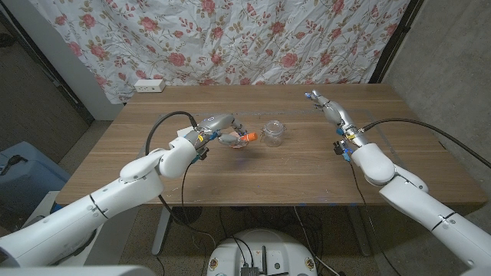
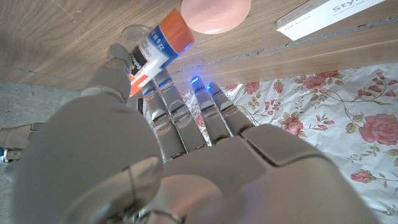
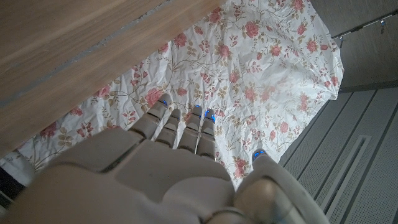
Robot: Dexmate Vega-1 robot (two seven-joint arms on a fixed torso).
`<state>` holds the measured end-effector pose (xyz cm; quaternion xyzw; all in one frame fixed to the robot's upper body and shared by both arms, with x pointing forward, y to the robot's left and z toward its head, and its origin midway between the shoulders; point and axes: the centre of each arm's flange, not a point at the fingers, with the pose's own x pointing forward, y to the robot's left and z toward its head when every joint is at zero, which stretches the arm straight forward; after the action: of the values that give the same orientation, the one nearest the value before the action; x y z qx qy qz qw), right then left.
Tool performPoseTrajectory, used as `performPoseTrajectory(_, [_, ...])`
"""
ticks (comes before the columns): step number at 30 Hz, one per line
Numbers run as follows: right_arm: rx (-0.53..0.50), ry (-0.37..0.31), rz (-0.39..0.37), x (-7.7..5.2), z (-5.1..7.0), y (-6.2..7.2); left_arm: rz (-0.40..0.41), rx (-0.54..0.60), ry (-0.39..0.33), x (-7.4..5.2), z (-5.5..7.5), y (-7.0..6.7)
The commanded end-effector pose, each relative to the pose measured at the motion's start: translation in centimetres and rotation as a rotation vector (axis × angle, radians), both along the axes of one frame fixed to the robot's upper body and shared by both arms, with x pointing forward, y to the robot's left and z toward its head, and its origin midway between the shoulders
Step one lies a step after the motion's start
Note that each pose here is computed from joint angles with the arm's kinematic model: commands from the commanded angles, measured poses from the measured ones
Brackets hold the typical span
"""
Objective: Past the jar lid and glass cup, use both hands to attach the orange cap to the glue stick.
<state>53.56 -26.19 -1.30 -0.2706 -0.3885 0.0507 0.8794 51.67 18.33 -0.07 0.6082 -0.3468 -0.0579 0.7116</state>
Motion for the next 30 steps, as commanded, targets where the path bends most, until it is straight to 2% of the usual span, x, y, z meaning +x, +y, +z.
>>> performPoseTrajectory(1, [0.069, 0.030, 0.035, 1.2, 0.0, -0.4, 0.036, 0.114, -0.004, 0.8, -0.1, -0.1])
performPoseTrajectory(15, [0.137, 0.085, 0.063, 2.5, -0.5, -1.4, 0.052, 0.183, -0.005, 1.3, -0.8, -0.3])
performPoseTrajectory(21, [0.154, 0.087, 0.065, 3.0, -0.5, -1.6, 0.060, 0.216, 0.000, 1.3, -1.3, -0.8])
performPoseTrajectory(30, [0.239, 0.101, 0.097, 3.5, -0.7, -1.9, 0.054, 0.252, 0.017, 1.1, -2.2, -1.6])
